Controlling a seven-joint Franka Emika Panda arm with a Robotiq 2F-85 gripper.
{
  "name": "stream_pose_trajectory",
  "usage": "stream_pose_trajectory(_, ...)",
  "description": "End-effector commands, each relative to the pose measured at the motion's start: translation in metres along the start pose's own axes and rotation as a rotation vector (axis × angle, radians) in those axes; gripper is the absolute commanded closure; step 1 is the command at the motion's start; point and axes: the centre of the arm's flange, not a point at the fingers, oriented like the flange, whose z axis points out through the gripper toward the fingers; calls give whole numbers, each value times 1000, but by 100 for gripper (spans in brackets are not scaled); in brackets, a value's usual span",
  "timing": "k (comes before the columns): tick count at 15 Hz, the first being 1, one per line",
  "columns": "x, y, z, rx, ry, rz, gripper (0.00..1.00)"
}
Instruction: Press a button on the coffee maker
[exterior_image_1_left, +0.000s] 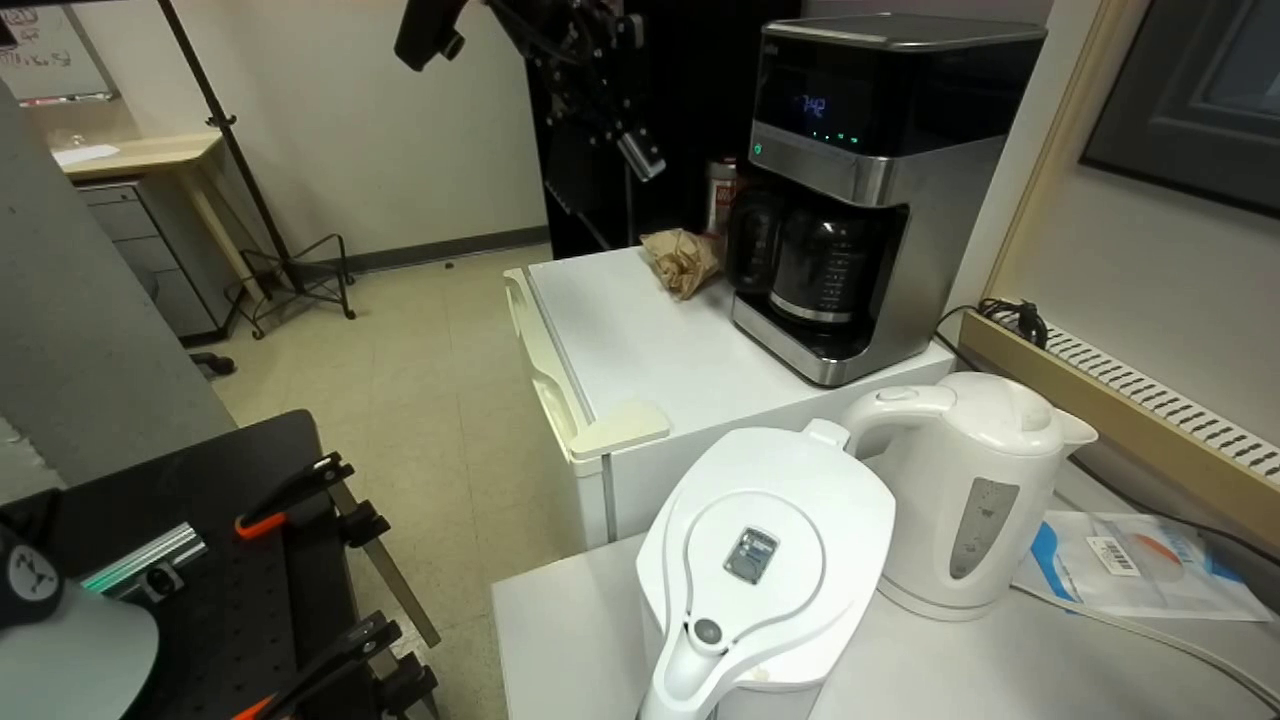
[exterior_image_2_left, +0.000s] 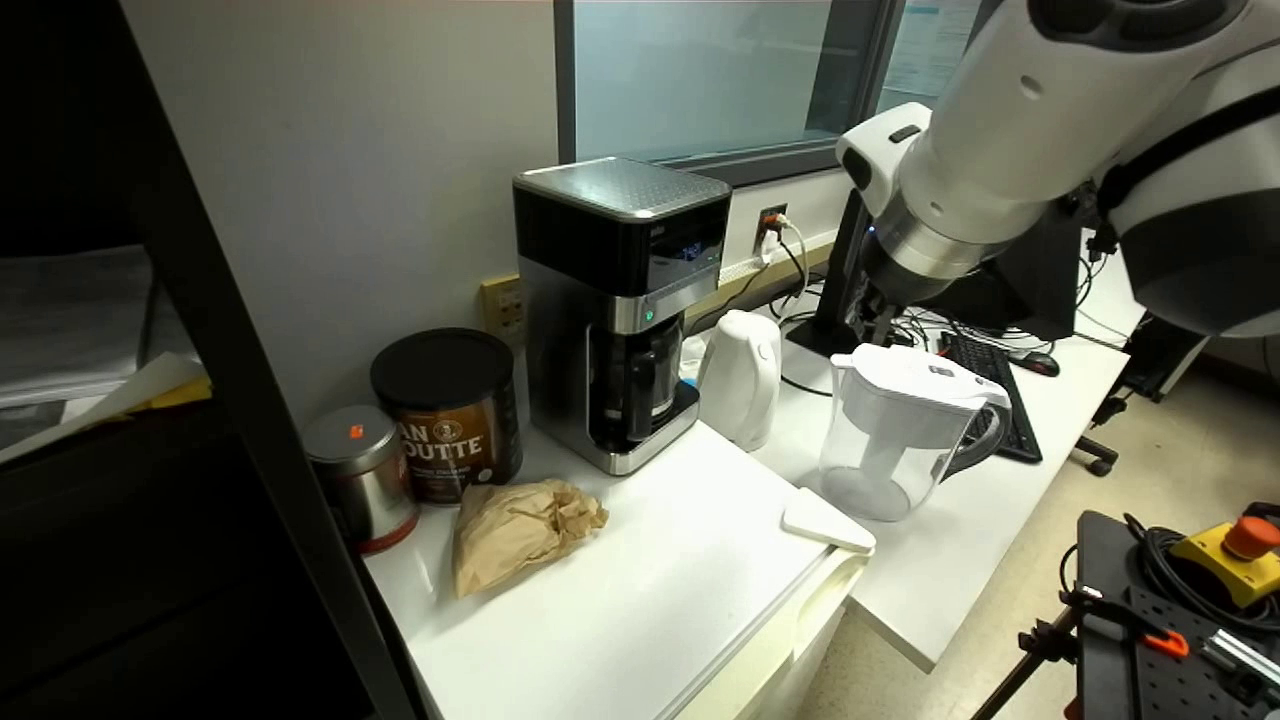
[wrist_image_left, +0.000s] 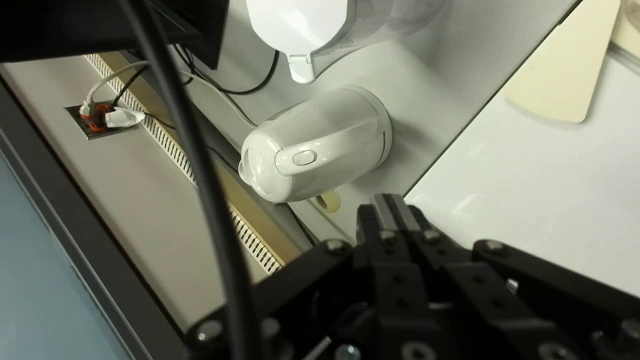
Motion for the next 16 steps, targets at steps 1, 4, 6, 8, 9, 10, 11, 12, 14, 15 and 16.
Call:
stream_pose_trajectory(1,35,0,13,-44,60,36,98)
stream_pose_trajectory(4,55,5,21,-76,89,67,98)
stream_pose_trajectory(6,69,10,28,-88,101,86,98)
stream_pose_trajectory(8,82,16,36,-95,112,106,98)
stream_pose_trajectory(9,88,18,40,-97,118,114,98)
stream_pose_trajectory(10,93,20,44,-96,120,121,98)
stream_pose_trajectory(11,100,22,49,-96,119,130,98)
stream_pose_trajectory(12,105,23,52,-94,116,137,98)
stream_pose_trajectory(14,115,25,61,-92,114,145,98)
stream_pose_trajectory(15,120,26,65,-90,112,149,98)
stream_pose_trajectory(16,124,26,69,-89,110,152,98)
